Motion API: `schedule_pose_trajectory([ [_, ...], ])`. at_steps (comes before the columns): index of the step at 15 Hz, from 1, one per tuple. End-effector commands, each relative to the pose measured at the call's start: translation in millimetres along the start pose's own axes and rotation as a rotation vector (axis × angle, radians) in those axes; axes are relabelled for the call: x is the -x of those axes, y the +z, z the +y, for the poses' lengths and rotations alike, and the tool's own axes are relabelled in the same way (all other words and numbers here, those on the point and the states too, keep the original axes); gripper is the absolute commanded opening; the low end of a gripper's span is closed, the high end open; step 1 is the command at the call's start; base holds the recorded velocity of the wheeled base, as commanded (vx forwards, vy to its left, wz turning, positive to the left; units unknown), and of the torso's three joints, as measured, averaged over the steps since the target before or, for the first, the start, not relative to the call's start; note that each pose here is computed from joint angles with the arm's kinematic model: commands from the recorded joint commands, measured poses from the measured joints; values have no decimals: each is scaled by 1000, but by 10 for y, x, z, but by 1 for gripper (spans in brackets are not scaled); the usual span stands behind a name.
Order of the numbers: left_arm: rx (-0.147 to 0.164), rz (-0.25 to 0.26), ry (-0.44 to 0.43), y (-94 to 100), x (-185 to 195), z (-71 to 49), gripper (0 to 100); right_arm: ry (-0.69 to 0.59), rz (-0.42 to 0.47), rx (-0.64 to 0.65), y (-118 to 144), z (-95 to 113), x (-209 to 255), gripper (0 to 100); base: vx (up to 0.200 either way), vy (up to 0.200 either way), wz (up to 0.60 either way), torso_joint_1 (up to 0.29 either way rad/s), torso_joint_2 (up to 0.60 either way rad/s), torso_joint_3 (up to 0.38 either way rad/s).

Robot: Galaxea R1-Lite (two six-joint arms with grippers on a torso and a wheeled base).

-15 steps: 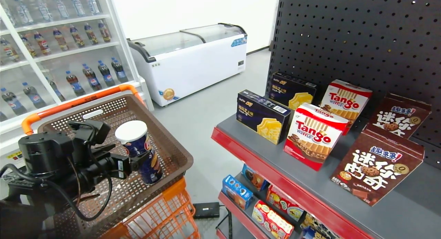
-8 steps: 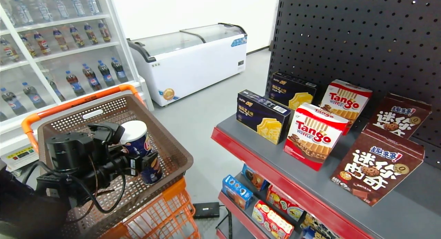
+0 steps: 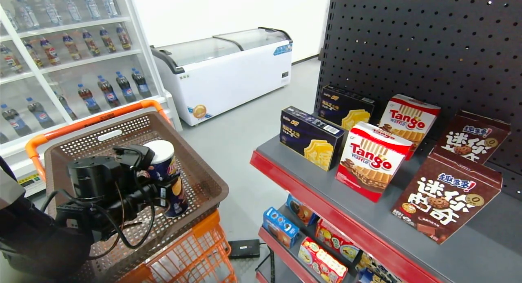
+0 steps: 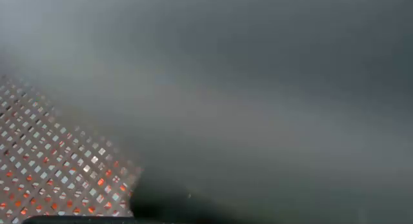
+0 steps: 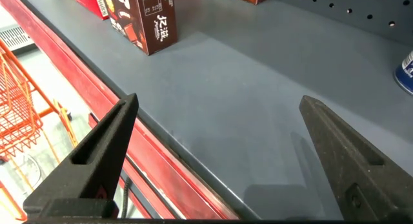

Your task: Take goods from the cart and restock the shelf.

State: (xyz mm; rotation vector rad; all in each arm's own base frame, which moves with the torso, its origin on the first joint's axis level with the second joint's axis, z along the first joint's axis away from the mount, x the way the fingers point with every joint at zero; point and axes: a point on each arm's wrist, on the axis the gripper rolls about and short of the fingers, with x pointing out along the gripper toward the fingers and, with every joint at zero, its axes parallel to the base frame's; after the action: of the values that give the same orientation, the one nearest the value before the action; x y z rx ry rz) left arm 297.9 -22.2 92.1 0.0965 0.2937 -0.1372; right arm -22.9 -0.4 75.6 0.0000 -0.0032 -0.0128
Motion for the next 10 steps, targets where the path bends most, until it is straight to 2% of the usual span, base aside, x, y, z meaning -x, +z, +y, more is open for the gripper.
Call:
schedule_pose_trajectory([
  [1,-3,0,7,17,-7,3,0,0,2,0,0,0,-1,100,0,0,0,0,0,0],
  [3,-23,6,4,36,10,-10,0,0,0,0,1,0,-1,100,0,0,0,0,0,0],
  [4,-23,6,4,36,10,-10,0,0,0,0,1,0,-1,100,0,0,0,0,0,0],
  [5,-29,-3,-42,211,76,-50,0,0,0,0,1,0,-1,100,0,0,0,0,0,0],
  [6,-33,9,-61,293,108,-94,0,0,0,0,1,0,-1,100,0,0,0,0,0,0],
  [7,-33,-21,-127,523,249,-208,0,0,2,0,0,0,-1,100,0,0,0,0,0,0],
  [9,-44,-47,-204,701,485,-274,0,0,2,0,0,0,-1,100,0,0,0,0,0,0],
  [10,-51,-50,-278,771,614,-320,0,0,2,0,0,0,-1,100,0,0,0,0,0,0],
])
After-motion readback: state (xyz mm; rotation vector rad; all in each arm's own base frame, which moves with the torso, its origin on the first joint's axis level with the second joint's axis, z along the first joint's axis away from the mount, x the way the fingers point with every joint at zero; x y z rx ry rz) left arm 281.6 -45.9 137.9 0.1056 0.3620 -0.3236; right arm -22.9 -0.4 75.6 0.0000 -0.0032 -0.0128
